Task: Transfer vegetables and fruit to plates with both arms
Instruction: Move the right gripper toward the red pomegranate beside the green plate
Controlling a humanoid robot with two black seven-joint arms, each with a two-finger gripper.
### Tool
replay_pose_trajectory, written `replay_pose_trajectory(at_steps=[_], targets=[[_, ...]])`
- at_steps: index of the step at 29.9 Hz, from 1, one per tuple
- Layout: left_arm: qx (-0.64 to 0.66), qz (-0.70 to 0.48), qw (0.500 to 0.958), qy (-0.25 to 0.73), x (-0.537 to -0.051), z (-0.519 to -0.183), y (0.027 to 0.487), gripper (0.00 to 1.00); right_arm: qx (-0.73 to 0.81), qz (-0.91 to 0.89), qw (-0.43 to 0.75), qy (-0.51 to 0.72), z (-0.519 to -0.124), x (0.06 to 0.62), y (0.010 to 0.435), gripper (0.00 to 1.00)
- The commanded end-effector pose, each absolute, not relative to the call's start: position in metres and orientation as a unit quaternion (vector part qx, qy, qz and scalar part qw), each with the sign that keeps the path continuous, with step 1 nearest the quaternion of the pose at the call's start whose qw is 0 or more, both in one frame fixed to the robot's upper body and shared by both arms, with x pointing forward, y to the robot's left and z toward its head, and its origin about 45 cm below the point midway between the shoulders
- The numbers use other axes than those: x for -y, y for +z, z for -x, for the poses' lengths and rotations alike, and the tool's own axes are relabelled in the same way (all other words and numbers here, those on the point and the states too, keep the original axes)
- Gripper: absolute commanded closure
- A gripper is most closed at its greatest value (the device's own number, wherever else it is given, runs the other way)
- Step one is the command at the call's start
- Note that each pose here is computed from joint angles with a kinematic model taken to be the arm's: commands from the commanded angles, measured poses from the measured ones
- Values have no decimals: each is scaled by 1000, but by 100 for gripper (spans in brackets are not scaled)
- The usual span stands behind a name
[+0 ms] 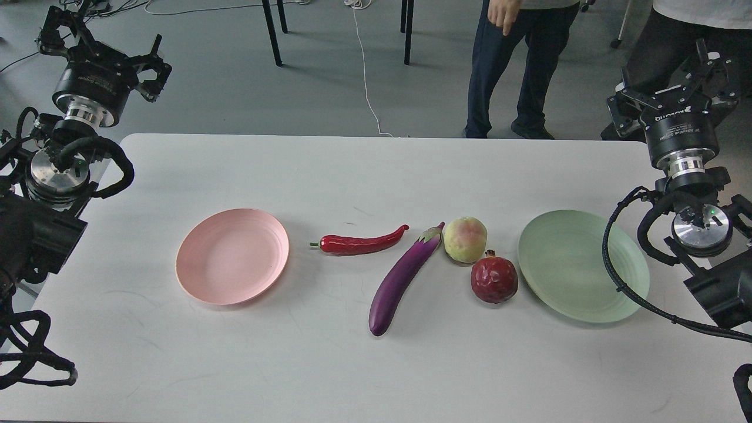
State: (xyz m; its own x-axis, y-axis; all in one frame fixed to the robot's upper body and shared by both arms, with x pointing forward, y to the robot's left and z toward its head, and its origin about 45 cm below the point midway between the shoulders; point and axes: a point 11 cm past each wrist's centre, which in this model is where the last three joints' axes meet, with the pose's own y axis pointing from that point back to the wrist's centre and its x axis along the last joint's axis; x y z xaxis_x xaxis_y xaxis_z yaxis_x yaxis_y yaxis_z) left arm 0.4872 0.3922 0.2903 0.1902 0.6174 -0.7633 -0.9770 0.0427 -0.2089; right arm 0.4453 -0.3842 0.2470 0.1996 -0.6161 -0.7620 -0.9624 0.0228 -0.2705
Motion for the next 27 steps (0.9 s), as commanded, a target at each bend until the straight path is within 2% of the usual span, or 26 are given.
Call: replay_pose_trajectory(at_steps=[1, 7, 12, 16, 20, 27], targets=[[-245, 366, 678, 588, -393, -486, 289, 2, -593, 664, 399, 219, -446, 382, 246, 1], [-245, 361, 681, 588, -393, -487, 289, 2, -592, 675, 387, 210, -448, 383, 253, 1], [-244, 359, 682, 589, -393, -487, 289, 2, -578, 740, 319, 128, -466, 395, 322, 1], [-241, 360, 681, 591, -396, -486, 290, 2, -526, 830, 181, 41, -479, 357, 369, 1], [-237, 363, 679, 593, -399, -486, 293, 2, -464, 883, 58, -33, -482, 318, 394, 1], [-222, 366, 675, 601, -416, -483, 303, 2, -304, 916, -192, -177, -462, 255, 406, 1]])
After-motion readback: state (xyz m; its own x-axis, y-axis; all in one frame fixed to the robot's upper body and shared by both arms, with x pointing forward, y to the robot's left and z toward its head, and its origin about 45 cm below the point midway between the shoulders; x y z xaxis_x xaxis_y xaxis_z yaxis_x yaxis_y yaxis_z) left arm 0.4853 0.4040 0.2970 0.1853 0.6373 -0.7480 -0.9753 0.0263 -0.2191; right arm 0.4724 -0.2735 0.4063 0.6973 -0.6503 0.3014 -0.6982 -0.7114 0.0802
